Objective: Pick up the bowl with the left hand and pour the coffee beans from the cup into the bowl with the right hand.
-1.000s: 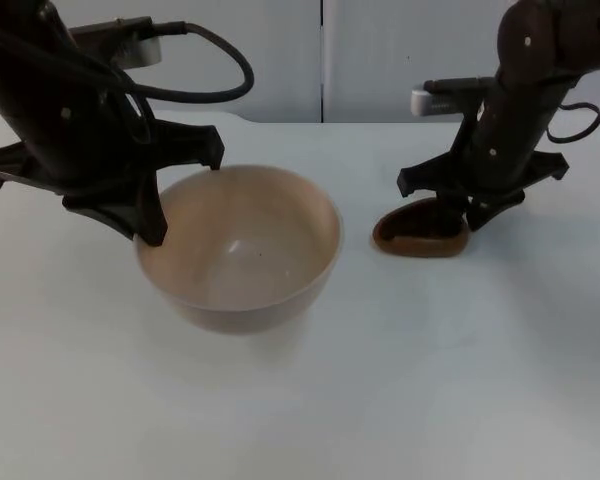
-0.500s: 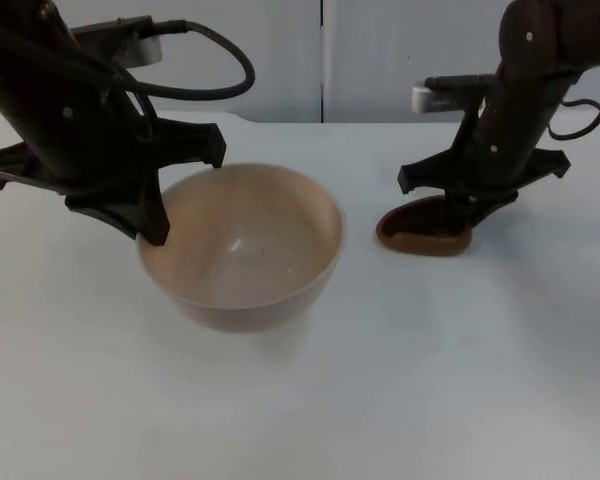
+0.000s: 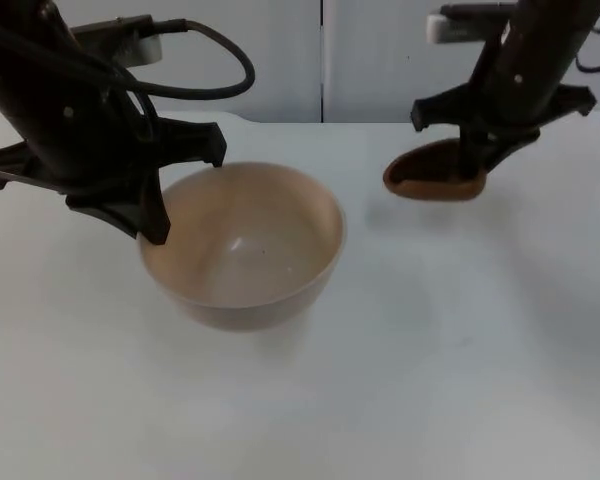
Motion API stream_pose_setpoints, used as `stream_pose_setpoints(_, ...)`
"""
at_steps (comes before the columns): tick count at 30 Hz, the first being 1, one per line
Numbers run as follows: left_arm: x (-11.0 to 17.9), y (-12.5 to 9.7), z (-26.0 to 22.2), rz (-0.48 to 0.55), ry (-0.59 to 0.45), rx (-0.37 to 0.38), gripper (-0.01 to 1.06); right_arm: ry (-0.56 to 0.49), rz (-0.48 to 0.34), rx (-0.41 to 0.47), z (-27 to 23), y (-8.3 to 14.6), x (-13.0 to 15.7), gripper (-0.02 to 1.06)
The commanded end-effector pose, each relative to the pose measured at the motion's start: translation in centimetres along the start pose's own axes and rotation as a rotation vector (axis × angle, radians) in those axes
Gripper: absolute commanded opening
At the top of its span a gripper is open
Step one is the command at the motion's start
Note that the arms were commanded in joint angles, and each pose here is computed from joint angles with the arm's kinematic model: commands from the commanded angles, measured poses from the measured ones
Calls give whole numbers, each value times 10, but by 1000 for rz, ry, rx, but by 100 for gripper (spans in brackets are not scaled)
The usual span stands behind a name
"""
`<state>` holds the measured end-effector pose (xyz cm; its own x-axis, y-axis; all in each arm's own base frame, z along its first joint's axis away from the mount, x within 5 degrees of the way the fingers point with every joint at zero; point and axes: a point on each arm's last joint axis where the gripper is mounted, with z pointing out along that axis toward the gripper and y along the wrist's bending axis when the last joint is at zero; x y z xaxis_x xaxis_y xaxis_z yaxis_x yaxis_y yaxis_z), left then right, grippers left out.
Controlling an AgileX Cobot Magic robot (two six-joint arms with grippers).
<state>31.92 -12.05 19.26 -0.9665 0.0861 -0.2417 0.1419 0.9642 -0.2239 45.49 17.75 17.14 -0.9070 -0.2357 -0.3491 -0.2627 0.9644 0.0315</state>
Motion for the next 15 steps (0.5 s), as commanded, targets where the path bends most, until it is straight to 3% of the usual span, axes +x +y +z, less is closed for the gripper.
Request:
stream_pose_setpoints(1, -1, -1, -5, -11, -25, 12, 0, -10, -20, 4, -17, -1, -2, 0)
stream_pose_setpoints(15, -1, -1, -5, -11, -25, 12, 0, 6, -104, 9, -118, -3, 6, 0)
